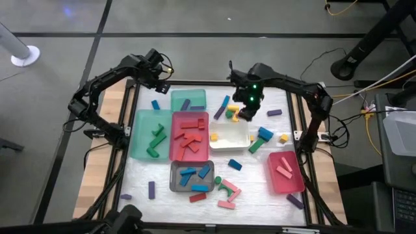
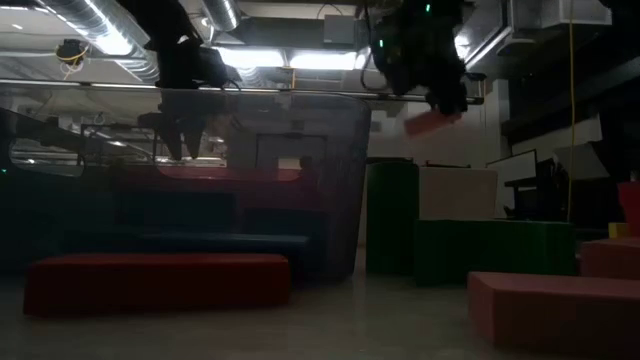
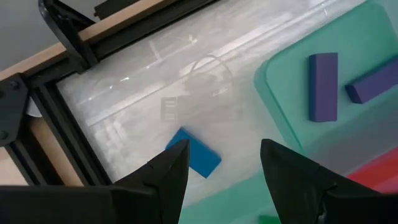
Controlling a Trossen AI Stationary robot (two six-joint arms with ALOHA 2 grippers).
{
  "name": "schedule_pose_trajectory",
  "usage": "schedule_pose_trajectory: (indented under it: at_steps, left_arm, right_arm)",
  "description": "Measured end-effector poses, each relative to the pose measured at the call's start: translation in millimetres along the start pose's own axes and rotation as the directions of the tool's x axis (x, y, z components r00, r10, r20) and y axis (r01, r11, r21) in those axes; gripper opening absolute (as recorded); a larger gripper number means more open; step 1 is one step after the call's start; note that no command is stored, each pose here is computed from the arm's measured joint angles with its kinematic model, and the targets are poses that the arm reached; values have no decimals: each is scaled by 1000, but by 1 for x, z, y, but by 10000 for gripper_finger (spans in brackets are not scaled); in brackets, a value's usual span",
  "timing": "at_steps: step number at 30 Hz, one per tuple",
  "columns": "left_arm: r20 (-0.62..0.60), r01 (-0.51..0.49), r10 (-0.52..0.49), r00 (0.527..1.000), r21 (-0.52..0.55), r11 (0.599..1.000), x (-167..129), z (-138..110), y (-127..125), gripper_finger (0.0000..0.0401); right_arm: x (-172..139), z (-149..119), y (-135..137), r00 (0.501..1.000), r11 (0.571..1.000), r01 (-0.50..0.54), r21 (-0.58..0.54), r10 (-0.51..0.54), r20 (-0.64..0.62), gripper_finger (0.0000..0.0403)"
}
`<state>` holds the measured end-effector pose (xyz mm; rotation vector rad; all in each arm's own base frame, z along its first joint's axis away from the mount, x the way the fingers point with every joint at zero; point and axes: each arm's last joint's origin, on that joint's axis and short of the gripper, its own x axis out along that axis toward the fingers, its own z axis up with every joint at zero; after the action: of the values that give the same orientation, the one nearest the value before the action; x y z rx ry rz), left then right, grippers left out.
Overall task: Sort blocks
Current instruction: Put the pink block into the bottom pink bin
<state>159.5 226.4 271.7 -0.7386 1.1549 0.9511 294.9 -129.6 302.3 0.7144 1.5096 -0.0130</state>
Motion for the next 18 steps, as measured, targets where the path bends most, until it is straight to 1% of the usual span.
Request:
schedule_pose_trajectory:
  at_steps: [5, 8, 12, 14, 16, 18]
  left_arm:
    - [2, -3, 3, 1000, -32, 999, 0, 1, 3, 186]
    - [2, -2, 2, 1000, -36, 999, 0, 1, 3, 186]
    - [2, -1, 1, 1000, -44, 999, 0, 1, 2, 186]
    - [3, -1, 1, 1000, -45, 999, 0, 1, 2, 186]
    - [4, -1, 1, 1000, -45, 999, 0, 1, 2, 186]
    - [8, 0, 1, 1000, -46, 999, 0, 1, 2, 186]
  right_arm:
    - [-4, -23, 41, 995, 995, 91, -25, -91, 35, 65]
    - [-8, -41, 63, 981, 985, 175, 0, -174, 82, 65]
    - [-14, -70, 89, 960, 973, 225, 55, -231, 156, 66]
    - [-9, -89, 95, 951, 963, 246, 110, -262, 163, 66]
    - [1, -111, 95, 951, 946, 247, 207, -278, 136, 66]
    - [15, -134, 93, 952, 916, 250, 315, -291, 90, 66]
